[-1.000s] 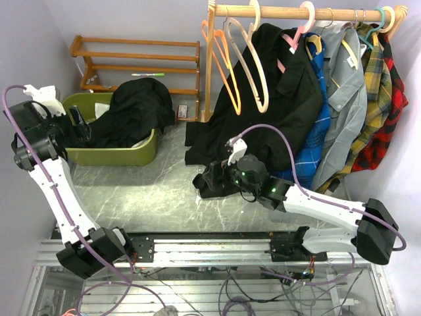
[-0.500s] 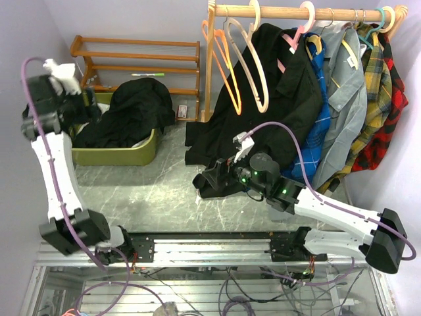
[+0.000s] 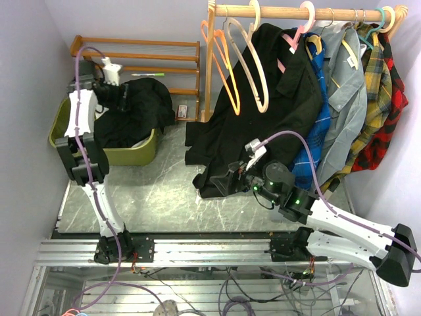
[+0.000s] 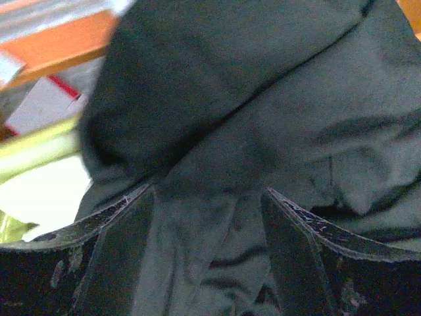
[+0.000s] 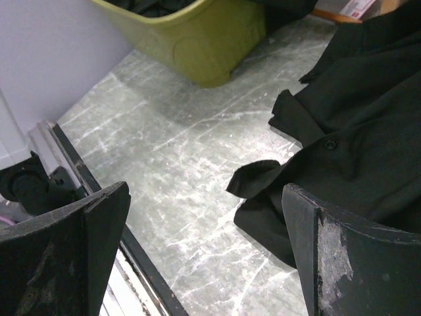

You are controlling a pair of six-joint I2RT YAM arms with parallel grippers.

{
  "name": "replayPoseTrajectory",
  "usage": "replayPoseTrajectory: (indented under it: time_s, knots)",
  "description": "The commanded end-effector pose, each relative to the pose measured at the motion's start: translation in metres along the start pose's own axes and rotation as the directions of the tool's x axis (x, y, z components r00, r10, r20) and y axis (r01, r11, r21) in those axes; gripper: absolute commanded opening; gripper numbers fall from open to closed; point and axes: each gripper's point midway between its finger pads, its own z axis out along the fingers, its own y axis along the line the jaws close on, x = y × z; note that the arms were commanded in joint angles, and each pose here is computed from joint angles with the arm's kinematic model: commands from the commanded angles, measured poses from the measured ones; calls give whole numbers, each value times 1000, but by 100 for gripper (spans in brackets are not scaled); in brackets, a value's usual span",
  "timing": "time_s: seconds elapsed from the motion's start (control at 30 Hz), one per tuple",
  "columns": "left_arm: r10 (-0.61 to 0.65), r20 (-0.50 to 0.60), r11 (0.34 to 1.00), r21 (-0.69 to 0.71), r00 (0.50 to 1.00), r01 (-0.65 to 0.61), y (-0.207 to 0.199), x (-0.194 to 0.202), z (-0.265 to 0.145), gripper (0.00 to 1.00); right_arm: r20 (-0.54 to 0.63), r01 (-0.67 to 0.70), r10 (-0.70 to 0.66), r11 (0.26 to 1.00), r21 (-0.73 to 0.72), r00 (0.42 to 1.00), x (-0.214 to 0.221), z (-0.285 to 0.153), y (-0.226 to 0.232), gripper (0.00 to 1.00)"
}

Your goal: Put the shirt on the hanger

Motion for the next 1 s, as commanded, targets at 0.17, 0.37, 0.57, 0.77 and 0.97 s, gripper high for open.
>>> replayPoseTrajectory:
  time_s: [0.17, 0.37, 0.57, 0.77, 0.97]
  knots:
    - [263, -21, 963, -58, 965, -264, -5, -10, 57, 74, -72, 29, -25, 998, 57, 997, 9, 15, -10, 100]
    - [296, -47, 948, -109, 954, -299, 5, 4, 68, 71, -97, 17, -16, 1000, 10, 995, 19, 27, -2, 100]
    - [331, -39, 939, -81, 943, -333, -11, -2, 45, 7, -156, 10, -9, 1000, 3, 988, 31, 42, 0, 100]
    - [414, 265, 909, -172, 871, -380, -69, -100, -87, 7, -63, 13, -34, 951, -310, 997, 10, 31, 57, 100]
    - [425, 342, 898, -280, 838, -340, -90, -146, -182, 7, 95, 144, -116, 902, -407, 989, -12, 33, 79, 100]
